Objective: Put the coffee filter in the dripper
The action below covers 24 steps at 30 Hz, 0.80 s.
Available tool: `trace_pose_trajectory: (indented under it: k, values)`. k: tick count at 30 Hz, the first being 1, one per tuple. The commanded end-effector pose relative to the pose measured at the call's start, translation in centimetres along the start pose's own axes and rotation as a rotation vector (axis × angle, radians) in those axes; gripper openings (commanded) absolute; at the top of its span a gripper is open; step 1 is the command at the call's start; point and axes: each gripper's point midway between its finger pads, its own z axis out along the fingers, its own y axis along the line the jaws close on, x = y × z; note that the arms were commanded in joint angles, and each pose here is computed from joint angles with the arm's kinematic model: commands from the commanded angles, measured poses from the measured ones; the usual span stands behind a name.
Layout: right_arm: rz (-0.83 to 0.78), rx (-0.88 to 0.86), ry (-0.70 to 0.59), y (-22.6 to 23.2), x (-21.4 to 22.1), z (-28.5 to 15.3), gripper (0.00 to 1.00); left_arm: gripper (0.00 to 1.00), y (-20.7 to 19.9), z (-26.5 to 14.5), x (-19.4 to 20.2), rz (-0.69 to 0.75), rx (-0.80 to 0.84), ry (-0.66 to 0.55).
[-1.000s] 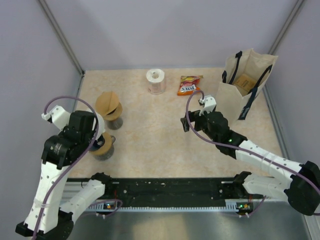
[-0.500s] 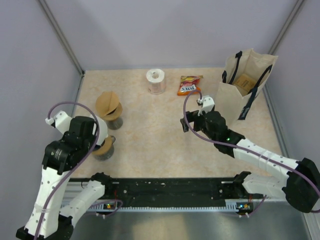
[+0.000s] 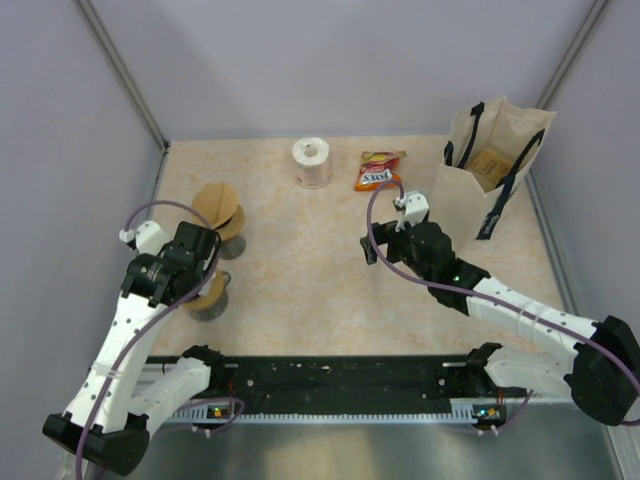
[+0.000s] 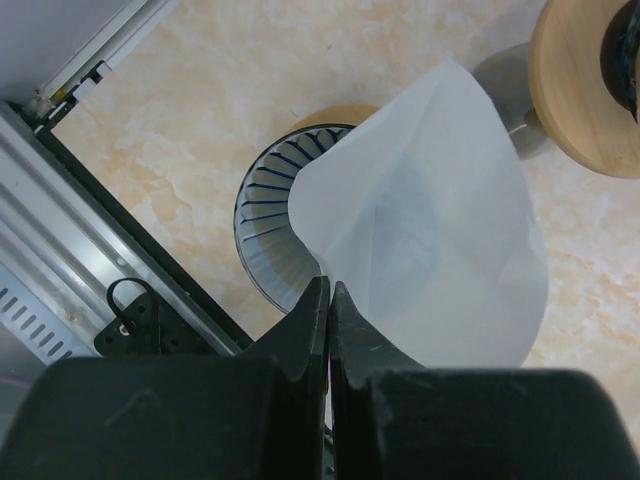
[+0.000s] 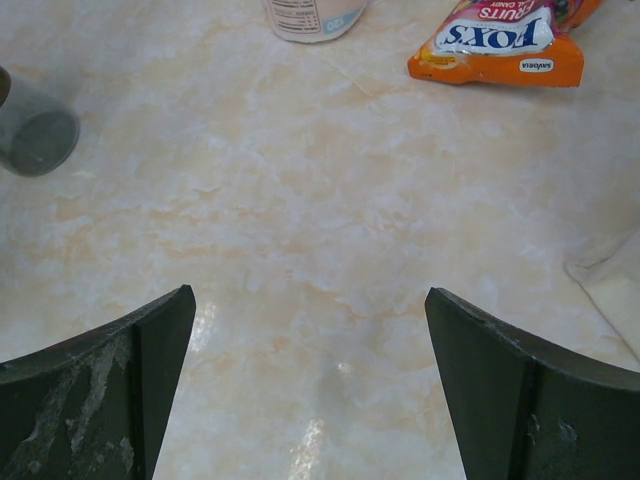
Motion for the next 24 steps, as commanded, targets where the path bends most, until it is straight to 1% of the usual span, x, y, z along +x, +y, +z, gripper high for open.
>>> trace_pose_trajectory:
  k: [1, 4, 6, 12, 14, 16, 19, 21, 24]
  values:
    - [0.027, -0.01, -0.075, 0.4, -3.0, 0.0, 0.99, 0.03, 4.6, 0.0, 0.9, 0.078, -0.185, 0.015]
    - [0.027, -0.009, -0.074, 0.3, -3.0, 0.0, 0.99, 0.03, 5.5, 0.1, 0.5, 0.051, -0.239, -0.01]
    - [0.026, -0.009, -0.073, 0.4, -2.9, 0.0, 0.99, 0.08, 5.6, -0.1, 0.2, 0.049, -0.245, -0.017]
    - [0.024, -0.004, -0.071, 0.3, -2.8, 0.1, 0.99, 0.3, 5.5, -0.6, -0.1, 0.053, -0.219, -0.009]
    - [0.023, -0.004, -0.074, 0.3, -2.9, 0.1, 0.99, 0.33, 5.5, -0.9, -0.2, 0.05, -0.203, -0.013]
    - [0.022, -0.006, -0.075, 0.3, -3.0, 0.1, 0.99, 0.42, 5.6, -1.1, -0.6, 0.05, -0.191, -0.028]
    - [0.018, -0.004, -0.072, 0.3, -2.9, 0.1, 0.99, 0.5, 5.7, -1.9, -1.3, 0.047, -0.158, -0.047]
    - [0.019, -0.005, -0.071, 0.3, -2.8, 0.1, 0.99, 0.54, 5.7, -2.5, -1.9, 0.038, -0.133, -0.061]
    - [0.018, -0.007, -0.07, 0.3, -2.9, 0.2, 0.99, 0.55, 5.7, -3.3, -2.7, 0.019, -0.093, -0.085]
